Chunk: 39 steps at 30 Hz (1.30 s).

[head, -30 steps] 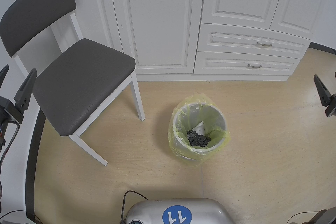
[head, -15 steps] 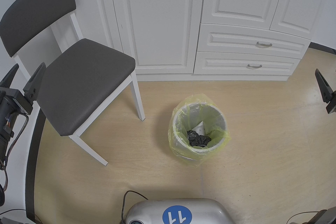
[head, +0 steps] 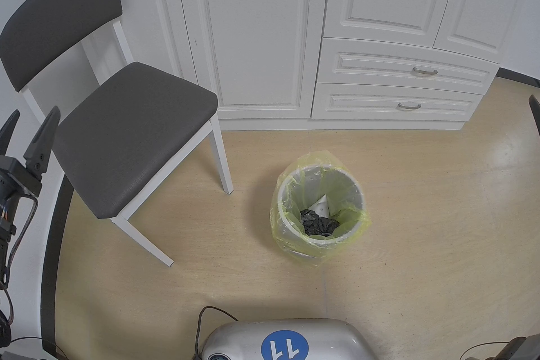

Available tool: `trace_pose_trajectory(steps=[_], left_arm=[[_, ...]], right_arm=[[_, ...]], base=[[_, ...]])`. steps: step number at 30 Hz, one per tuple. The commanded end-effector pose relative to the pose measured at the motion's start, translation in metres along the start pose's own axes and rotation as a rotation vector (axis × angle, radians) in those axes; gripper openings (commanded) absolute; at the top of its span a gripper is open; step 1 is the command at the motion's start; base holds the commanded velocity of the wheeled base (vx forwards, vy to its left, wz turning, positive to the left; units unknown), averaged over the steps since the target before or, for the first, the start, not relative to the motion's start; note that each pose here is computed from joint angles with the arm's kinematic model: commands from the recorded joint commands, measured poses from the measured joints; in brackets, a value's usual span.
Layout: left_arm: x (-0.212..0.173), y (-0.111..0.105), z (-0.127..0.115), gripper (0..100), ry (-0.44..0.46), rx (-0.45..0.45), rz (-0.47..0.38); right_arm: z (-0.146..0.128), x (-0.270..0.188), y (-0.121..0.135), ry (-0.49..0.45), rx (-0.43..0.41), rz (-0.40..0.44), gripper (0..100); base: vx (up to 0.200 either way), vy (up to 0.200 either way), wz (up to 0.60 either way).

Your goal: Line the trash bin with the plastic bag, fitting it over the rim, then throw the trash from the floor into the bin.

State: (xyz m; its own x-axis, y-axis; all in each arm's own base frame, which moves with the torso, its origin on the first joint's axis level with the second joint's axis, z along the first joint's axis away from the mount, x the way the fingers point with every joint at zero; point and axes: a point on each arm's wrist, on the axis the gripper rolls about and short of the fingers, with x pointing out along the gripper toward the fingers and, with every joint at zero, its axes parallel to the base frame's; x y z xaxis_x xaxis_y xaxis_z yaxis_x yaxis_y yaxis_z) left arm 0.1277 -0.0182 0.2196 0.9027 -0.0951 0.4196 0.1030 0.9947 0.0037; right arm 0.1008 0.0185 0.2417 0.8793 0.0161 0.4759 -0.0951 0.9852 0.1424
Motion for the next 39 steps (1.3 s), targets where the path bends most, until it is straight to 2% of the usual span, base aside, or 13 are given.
trace_pose_trajectory(steps=[1,4,8,9,10,15,20,22,27,30,31,36,39], left_arm=[[-0.045,0.003,0.039,100,-0.18,-0.02,0.006],[-0.053,0.003,0.05,100,-0.186,-0.022,0.009],[-0.066,0.006,0.078,100,-0.11,-0.021,0.054],[-0.066,0.006,0.078,100,-0.11,-0.021,0.054],[-0.071,0.007,0.098,100,-0.093,-0.021,0.084],[-0.102,0.009,0.14,100,-0.099,-0.026,0.091],[-0.14,0.012,0.149,100,-0.061,-0.037,0.121],[-0.161,0.015,0.158,100,-0.046,-0.039,0.196],[-0.188,0.02,0.175,100,-0.045,-0.047,0.252],[-0.188,0.02,0.175,100,-0.045,-0.047,0.252],[-0.207,0.023,0.189,100,-0.064,-0.049,0.297],[-0.242,0.024,0.191,100,-0.093,-0.045,0.312],[-0.256,0.025,0.189,100,-0.091,-0.045,0.312]], right_arm=[[0.046,-0.036,-0.007,-0.048,0.015,-0.09,100],[0.06,-0.048,-0.009,-0.034,-0.005,-0.121,100],[0.082,-0.061,-0.008,-0.022,-0.043,-0.211,100],[0.082,-0.061,-0.008,-0.022,-0.043,-0.211,100],[0.09,-0.067,-0.007,-0.039,-0.071,-0.251,100],[0.115,-0.089,-0.001,-0.04,-0.109,-0.283,100],[0.143,-0.111,0.006,-0.046,-0.12,-0.3,100],[0.156,-0.127,0.01,-0.063,-0.12,-0.309,100],[0.169,-0.144,0.013,-0.106,-0.119,-0.334,100],[0.169,-0.144,0.013,-0.106,-0.119,-0.334,100],[0.18,-0.158,0.016,-0.167,-0.131,-0.352,100],[0.177,-0.193,0.017,-0.239,-0.181,-0.332,100],[0.173,-0.207,0.016,-0.242,-0.191,-0.324,100]], base=[[0.0,0.0,0.0],[0.0,0.0,0.0],[0.0,0.0,0.0],[0.0,0.0,0.0],[0.0,0.0,0.0],[0.0,0.0,0.0],[0.0,0.0,0.0],[0.0,0.0,0.0],[0.0,0.0,0.0],[0.0,0.0,0.0],[0.0,0.0,0.0],[0.0,0.0,0.0],[0.0,0.0,0.0]])
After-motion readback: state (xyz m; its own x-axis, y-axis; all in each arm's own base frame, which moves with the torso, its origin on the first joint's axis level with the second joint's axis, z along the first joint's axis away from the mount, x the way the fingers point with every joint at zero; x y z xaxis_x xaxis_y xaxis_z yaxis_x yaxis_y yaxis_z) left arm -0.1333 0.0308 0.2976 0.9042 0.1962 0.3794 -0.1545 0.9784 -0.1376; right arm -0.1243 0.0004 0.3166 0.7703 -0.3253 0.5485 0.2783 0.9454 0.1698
